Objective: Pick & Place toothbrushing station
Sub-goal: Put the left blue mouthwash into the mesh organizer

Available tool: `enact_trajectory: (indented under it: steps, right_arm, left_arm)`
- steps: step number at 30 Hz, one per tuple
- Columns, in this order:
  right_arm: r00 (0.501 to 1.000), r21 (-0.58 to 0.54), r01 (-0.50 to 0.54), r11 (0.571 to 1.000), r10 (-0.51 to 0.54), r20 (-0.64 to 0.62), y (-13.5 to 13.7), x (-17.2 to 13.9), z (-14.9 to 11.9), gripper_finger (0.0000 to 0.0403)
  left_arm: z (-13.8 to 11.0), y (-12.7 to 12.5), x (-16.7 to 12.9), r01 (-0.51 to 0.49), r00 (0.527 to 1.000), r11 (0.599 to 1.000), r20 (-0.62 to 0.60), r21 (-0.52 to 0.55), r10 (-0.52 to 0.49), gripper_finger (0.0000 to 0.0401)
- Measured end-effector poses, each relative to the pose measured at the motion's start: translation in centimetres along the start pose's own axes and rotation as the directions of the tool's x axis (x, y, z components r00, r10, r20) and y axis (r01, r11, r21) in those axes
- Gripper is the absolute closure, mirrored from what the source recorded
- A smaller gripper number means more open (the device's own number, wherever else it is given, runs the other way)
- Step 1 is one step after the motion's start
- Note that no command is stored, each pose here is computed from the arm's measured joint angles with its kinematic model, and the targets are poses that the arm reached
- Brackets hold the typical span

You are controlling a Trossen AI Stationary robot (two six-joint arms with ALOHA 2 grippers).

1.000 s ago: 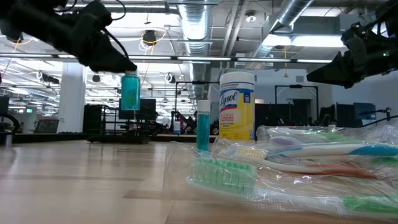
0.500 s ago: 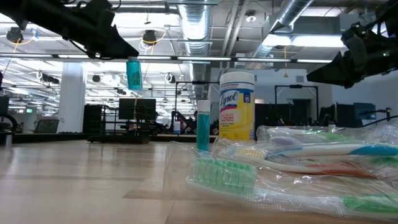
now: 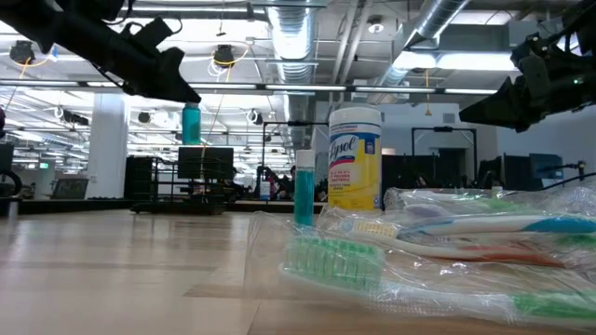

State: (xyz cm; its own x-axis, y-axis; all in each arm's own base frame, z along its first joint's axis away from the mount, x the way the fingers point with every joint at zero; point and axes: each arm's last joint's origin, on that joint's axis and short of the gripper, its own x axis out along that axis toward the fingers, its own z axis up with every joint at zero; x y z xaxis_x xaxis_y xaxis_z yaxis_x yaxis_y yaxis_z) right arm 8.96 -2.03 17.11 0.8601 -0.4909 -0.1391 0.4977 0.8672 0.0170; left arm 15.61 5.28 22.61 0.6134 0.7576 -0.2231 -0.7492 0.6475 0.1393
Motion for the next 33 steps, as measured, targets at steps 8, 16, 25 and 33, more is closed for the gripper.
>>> enact_trajectory:
  steps: [8, 16, 25, 33]
  right_arm:
    - [1.0, 0.0, 0.0, 1.0, 0.0, 0.0, 0.0, 0.0, 0.0, 0.034]
    - [1.0, 0.0, 0.0, 1.0, 0.0, 0.0, 0.0, 0.0, 0.0, 0.034]
    - [1.0, 0.0, 0.0, 1.0, 0.0, 0.0, 0.0, 0.0, 0.0, 0.034]
    - [1.0, 0.0, 0.0, 1.0, 0.0, 0.0, 0.0, 0.0, 0.0, 0.034]
  left_arm:
    - [0.0, 1.0, 0.6, -0.07, 0.998, 0.997, -0.01, -0.015, 0.07, 0.0316]
    - [-0.1, 1.9, 1.0, -0.114, 0.993, 0.993, -0.027, -0.039, 0.113, 0.0316]
    - [-0.8, 2.6, 1.5, -0.13, 0.99, 0.99, -0.056, -0.056, 0.127, 0.0316]
    - [-2.5, 3.0, 1.7, -0.165, 0.982, 0.984, -0.099, -0.068, 0.158, 0.0316]
